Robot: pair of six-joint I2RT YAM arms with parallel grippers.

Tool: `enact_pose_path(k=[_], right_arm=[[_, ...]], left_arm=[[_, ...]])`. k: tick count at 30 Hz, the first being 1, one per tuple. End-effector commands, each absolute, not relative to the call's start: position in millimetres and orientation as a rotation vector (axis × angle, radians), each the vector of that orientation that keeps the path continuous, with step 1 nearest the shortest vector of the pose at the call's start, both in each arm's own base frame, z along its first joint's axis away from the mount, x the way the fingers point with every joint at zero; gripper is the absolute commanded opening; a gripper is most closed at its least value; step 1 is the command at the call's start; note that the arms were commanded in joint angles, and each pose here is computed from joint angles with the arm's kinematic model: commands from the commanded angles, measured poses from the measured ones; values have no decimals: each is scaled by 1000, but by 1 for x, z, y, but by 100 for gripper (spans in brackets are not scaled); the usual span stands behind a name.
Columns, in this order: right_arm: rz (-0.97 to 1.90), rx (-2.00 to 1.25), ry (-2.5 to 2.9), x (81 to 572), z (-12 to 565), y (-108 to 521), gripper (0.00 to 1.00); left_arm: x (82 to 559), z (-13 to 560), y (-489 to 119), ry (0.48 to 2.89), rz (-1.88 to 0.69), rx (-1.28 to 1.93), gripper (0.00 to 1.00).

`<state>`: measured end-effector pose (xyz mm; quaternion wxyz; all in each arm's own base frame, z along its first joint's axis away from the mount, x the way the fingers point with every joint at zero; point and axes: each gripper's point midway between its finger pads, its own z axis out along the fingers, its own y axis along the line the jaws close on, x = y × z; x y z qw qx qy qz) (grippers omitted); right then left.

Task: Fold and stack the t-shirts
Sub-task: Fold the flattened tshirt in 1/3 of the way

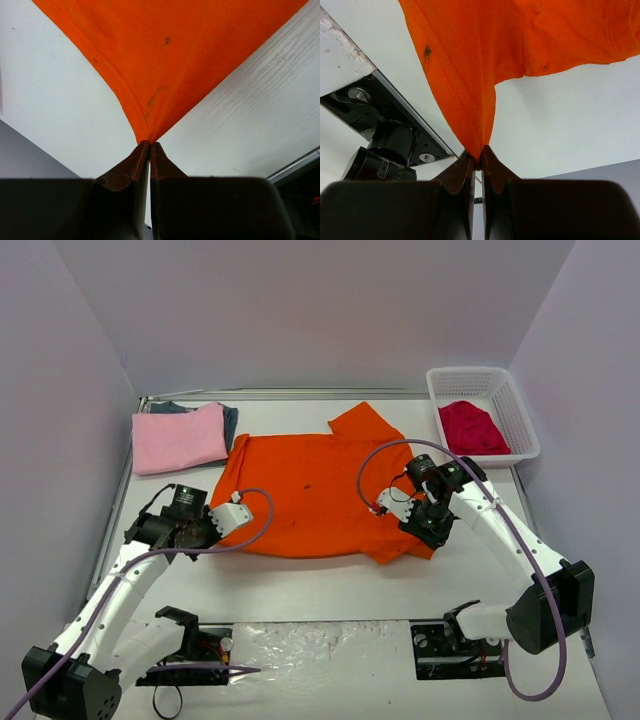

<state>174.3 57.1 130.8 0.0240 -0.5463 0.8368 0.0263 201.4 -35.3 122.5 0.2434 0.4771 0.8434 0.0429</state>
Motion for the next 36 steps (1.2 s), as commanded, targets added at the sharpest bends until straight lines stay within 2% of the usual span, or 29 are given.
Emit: enact_pose_path(k=[1, 16, 28, 36], right_arm=[[112, -1722, 2657, 160, 131, 50, 0], [56, -1619, 2654, 233, 135, 55, 0], [25, -1587, 2686, 287, 130, 61, 0], [-19, -1526, 2686, 325, 134, 60, 0]], left_arm=[[195, 113, -35, 2334, 102, 1343, 2], [248, 125, -20, 2341, 336, 1169, 2], [289, 140, -23, 2309, 383, 1154, 2], [309, 129, -29, 2343, 370, 1187, 2]])
